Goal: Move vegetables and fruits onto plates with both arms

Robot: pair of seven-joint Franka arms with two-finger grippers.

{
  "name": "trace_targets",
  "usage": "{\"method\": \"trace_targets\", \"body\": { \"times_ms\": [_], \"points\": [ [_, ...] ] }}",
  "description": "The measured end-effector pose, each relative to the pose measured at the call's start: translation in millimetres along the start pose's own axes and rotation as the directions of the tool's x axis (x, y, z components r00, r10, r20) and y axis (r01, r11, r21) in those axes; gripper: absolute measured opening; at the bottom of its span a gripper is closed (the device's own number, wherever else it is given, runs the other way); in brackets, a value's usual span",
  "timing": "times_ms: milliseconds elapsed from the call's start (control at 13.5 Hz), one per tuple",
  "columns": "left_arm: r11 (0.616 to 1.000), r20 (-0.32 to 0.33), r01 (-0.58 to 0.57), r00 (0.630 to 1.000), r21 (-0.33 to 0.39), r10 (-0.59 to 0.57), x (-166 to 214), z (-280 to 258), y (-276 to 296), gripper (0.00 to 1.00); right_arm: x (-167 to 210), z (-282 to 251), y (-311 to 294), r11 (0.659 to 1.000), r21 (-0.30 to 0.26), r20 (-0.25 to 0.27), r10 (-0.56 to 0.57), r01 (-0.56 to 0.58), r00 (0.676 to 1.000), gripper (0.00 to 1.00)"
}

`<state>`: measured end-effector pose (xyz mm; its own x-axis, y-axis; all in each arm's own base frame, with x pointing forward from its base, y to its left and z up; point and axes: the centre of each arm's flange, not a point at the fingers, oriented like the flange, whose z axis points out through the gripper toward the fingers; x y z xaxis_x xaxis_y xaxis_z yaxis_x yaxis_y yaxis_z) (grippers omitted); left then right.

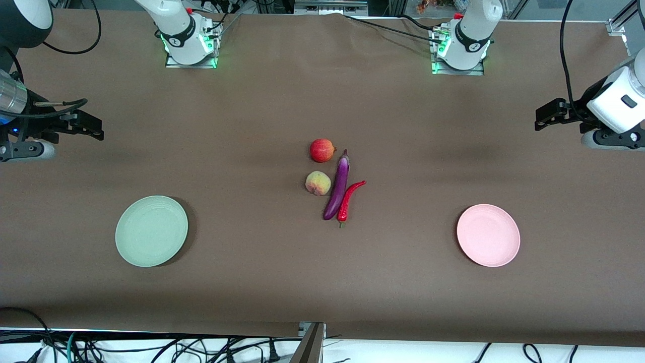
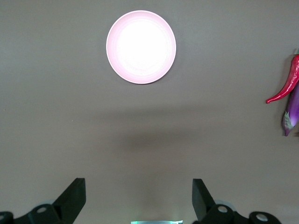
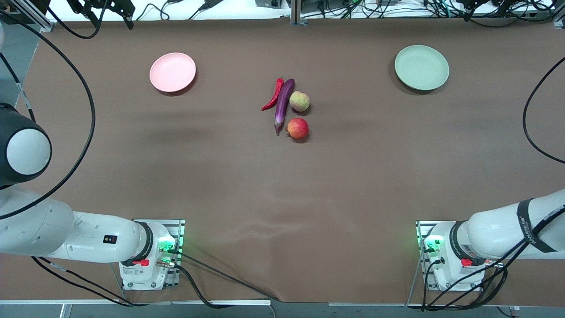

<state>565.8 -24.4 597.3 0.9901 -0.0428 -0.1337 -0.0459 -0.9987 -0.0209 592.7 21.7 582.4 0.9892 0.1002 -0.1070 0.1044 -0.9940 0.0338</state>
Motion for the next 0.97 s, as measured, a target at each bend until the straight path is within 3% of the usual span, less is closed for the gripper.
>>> {"method": "trace_targets", "body": {
  "times_ms": [966],
  "points": [
    [1.0,-0.024,-0.008,1.0,0.006,0.008,-1,-11,4,1.0,0,0,0,1.0,0.0,0.0,0.0,0.0,1.0,1.0]
  ]
}}
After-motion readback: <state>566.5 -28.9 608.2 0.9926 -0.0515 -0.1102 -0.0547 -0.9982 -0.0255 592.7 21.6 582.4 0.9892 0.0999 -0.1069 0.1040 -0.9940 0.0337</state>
